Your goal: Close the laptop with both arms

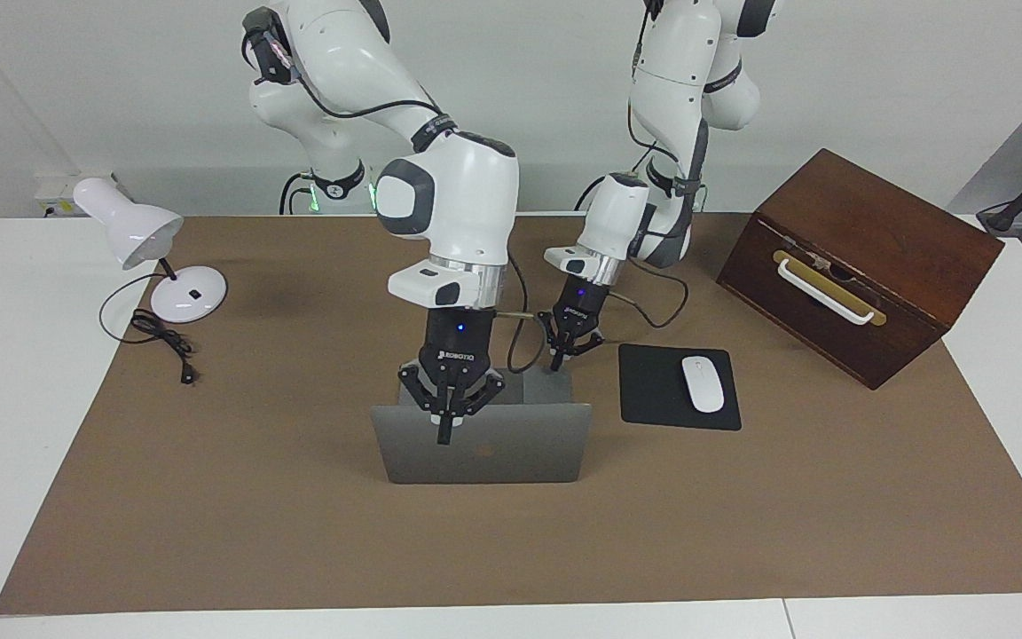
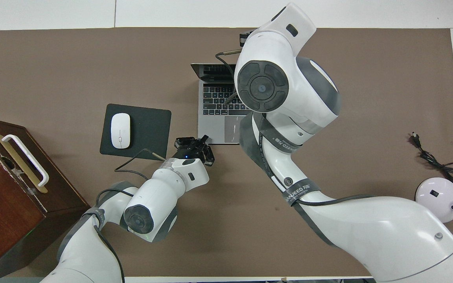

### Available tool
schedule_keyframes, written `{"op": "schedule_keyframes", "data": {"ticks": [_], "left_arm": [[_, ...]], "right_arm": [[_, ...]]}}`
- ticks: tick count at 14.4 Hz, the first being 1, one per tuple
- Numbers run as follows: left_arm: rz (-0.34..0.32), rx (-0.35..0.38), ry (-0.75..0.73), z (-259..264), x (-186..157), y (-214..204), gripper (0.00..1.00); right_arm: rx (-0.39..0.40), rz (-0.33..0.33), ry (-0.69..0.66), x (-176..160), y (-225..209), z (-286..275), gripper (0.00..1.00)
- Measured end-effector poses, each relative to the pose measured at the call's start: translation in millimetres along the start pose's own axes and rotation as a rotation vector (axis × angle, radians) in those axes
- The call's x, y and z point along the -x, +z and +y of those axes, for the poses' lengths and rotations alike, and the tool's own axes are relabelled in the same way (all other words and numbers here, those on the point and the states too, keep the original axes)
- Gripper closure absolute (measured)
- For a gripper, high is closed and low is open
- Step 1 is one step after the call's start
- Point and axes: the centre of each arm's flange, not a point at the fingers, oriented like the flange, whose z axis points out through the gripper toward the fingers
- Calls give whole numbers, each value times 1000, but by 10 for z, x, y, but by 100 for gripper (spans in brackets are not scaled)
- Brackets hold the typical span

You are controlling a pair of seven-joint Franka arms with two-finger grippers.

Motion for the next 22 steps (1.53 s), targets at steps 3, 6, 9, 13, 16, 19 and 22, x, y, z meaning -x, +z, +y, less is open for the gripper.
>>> {"op": "schedule_keyframes", "data": {"ticks": [3, 6, 9, 13, 16, 19, 22], "left_arm": [[-11, -2, 0, -10, 47, 44, 99], [-9, -2, 0, -10, 48, 54, 99], [-9, -2, 4, -10, 50, 56, 99], [-7, -2, 41, -9, 47, 63, 99], [-5, -2, 58, -9, 47, 66, 99], [-4, -2, 62, -9, 49, 68, 99], [-3, -2, 65, -9, 51, 69, 99]], "right_arm": [[2, -1, 2, -3, 84, -21, 99], [-19, -33, 31, 32, 181, -51, 99], [-54, -80, 53, 41, 255, -14, 99], [-121, -183, 61, 58, 323, 78, 99], [-153, -277, 54, 112, 367, 125, 99], [-156, -351, 37, 180, 377, 131, 99], [-179, -430, 11, 265, 385, 116, 99]]}}
